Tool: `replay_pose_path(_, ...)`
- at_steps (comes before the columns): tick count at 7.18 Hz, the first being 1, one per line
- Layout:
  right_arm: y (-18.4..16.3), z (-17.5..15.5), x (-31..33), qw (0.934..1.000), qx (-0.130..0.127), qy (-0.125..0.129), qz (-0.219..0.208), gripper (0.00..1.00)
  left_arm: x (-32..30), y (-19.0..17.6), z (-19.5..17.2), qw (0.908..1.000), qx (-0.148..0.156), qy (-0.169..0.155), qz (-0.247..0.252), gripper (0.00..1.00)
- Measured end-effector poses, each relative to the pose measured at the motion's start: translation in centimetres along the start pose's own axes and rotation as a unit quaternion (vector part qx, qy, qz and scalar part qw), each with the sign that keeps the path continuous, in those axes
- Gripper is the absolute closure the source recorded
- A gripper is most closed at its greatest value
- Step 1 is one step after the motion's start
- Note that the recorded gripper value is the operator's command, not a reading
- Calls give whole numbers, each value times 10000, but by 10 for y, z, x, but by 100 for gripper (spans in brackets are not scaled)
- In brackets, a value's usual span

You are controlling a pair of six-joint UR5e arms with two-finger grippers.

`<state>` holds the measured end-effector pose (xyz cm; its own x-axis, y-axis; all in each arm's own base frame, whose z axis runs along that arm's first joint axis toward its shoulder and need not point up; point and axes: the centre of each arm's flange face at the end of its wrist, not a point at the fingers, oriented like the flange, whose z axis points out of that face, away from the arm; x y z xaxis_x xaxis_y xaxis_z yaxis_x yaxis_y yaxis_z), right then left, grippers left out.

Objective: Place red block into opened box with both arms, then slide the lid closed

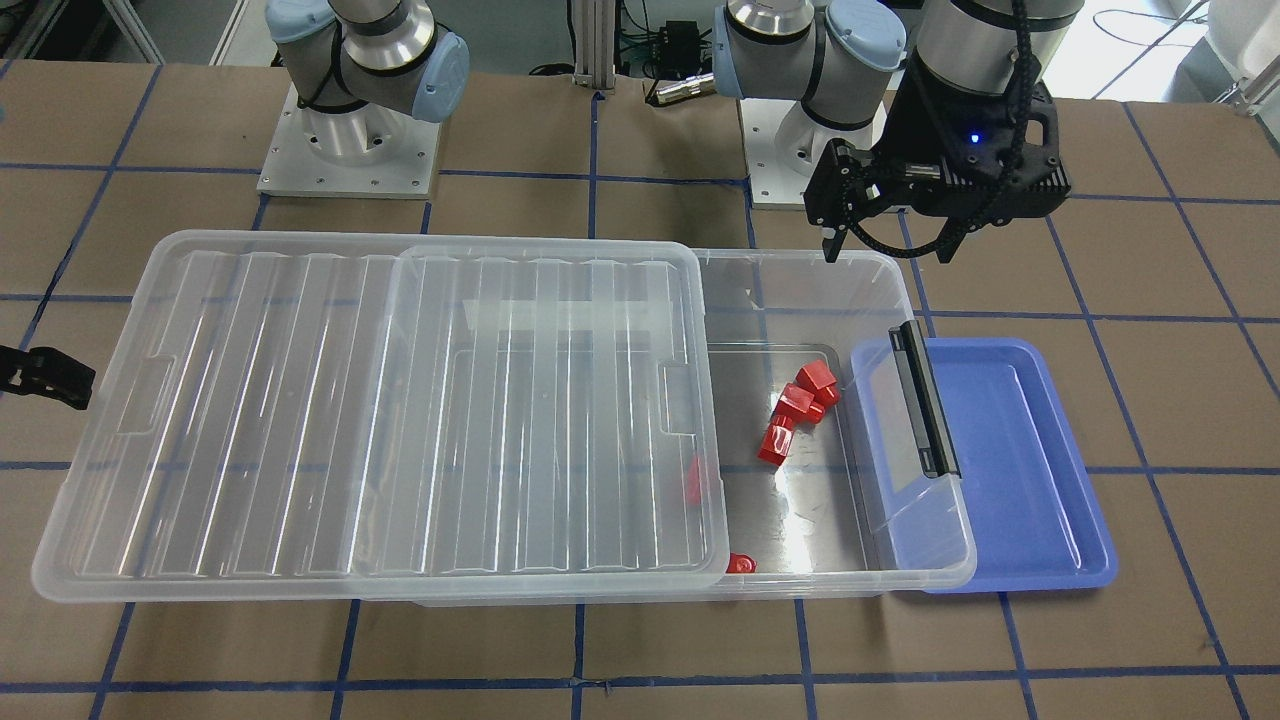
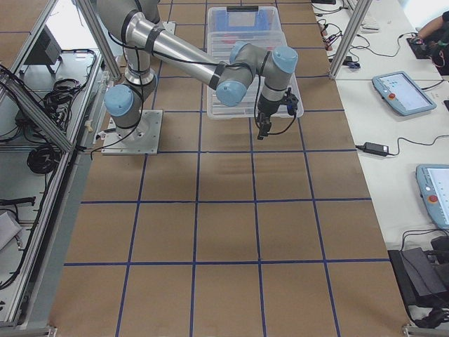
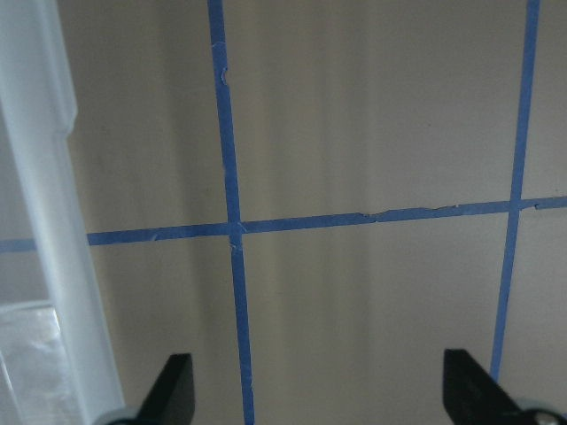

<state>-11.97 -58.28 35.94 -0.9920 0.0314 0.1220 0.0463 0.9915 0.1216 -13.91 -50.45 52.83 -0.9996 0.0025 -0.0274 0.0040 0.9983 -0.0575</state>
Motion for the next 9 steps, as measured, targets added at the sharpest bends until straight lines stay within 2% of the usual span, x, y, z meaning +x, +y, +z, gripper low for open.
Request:
replay_pose_path(5,4,-1,-16,9999,-72,-75,-109,0,0,-2,1,10000,-2,7,0,0)
replay_pose_path(9,0,-7,-65,10000,-15,-27,-36,0,0,2,-7,10000,66,-5,3,0)
